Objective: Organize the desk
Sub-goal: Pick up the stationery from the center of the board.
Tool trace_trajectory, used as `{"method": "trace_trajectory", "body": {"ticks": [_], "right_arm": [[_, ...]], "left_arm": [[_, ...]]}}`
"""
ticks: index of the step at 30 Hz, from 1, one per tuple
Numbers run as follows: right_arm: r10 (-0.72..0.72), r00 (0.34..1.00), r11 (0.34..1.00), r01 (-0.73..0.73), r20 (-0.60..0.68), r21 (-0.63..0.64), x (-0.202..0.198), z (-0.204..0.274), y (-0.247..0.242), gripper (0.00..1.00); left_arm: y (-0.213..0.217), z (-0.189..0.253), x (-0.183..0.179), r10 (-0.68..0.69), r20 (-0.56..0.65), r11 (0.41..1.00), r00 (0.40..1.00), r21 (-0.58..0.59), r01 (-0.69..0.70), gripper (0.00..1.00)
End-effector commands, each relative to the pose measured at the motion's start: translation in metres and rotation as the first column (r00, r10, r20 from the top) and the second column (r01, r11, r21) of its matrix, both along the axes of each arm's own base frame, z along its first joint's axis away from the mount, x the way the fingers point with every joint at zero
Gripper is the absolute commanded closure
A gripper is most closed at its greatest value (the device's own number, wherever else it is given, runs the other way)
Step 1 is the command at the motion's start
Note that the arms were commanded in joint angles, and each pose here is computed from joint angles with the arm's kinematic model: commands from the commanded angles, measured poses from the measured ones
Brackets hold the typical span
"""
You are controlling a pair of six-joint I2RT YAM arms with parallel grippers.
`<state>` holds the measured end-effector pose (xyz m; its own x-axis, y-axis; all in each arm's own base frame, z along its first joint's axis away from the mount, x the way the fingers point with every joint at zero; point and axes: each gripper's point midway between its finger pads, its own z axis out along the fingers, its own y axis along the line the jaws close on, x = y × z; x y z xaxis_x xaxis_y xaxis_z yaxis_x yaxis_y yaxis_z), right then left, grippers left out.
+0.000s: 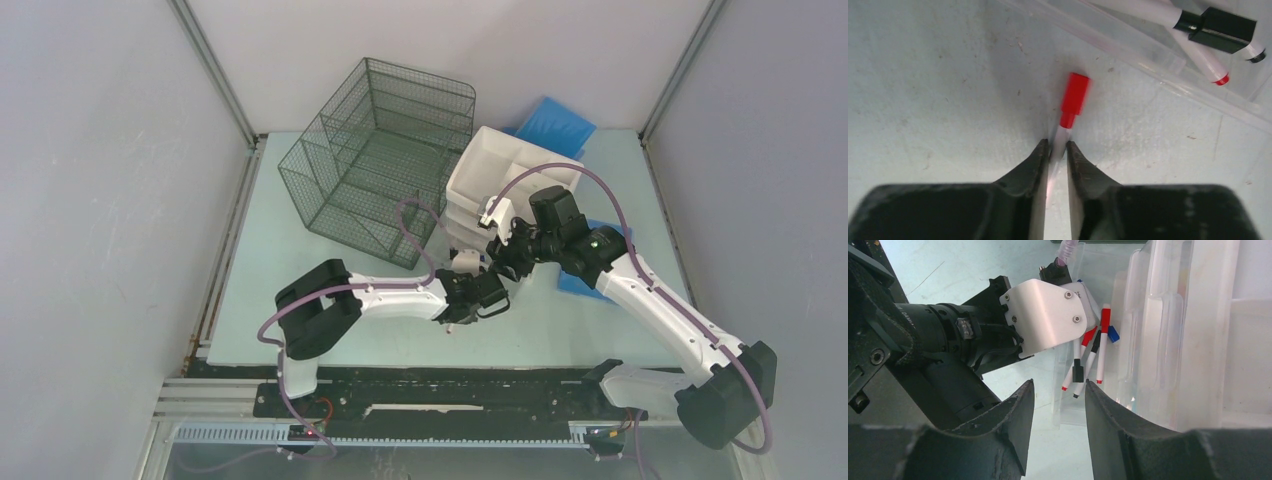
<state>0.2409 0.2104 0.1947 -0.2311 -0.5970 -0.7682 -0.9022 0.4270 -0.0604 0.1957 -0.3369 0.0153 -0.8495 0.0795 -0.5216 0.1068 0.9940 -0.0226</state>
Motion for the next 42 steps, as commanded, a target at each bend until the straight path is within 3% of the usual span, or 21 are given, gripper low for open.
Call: {"method": "trace_trajectory", "body": {"ticks": [1,5,12,24,28,32,37,42], "right_arm": [[-0.002,0.999,0.999,-0.001,0.051,0.048,0.002,0.024,0.003,0.50],[0.001,0.999,0.999,-0.003,0.051,0.050,0.002,0.024,0.003,0.51],[0.009,0.999,0.998,-0.011,0.048,0.059,-0.001,0.026,0.004,0.50],[0.033,0.999,0.996,-0.036,0.039,0.082,-0.006,0.029,0.007,0.50],[0.049,0.998,0.994,-0.052,0.031,0.100,-0.010,0.031,0.010,0.50],[0.067,0.997,0.990,-0.070,0.027,0.125,-0.015,0.036,0.012,0.50],[0.092,0.995,0.983,-0.095,0.022,0.156,-0.021,0.042,0.014,0.49],[0.119,0.993,0.975,-0.119,0.012,0.186,-0.027,0.047,0.015,0.49]], "left_arm": [[0.025,-0.006,-0.006,-0.020,0.001,0.997,1.000,0.079,0.020,0.85],[0.035,-0.004,-0.008,-0.029,0.013,0.995,0.999,0.097,0.027,1.00],[0.053,0.022,-0.005,-0.030,0.097,0.998,0.995,0.054,0.025,1.00],[0.060,0.081,0.004,-0.027,0.301,0.978,0.953,-0.188,0.087,1.00],[0.054,0.114,0.008,0.008,0.398,0.932,0.917,-0.336,0.138,1.00],[0.047,0.154,0.013,0.070,0.503,0.849,0.862,-0.484,0.213,1.00],[0.052,0.187,0.016,0.142,0.581,0.776,0.801,-0.568,0.274,1.00],[0.047,0.203,0.016,0.156,0.606,0.739,0.780,-0.595,0.315,1.00]]}}
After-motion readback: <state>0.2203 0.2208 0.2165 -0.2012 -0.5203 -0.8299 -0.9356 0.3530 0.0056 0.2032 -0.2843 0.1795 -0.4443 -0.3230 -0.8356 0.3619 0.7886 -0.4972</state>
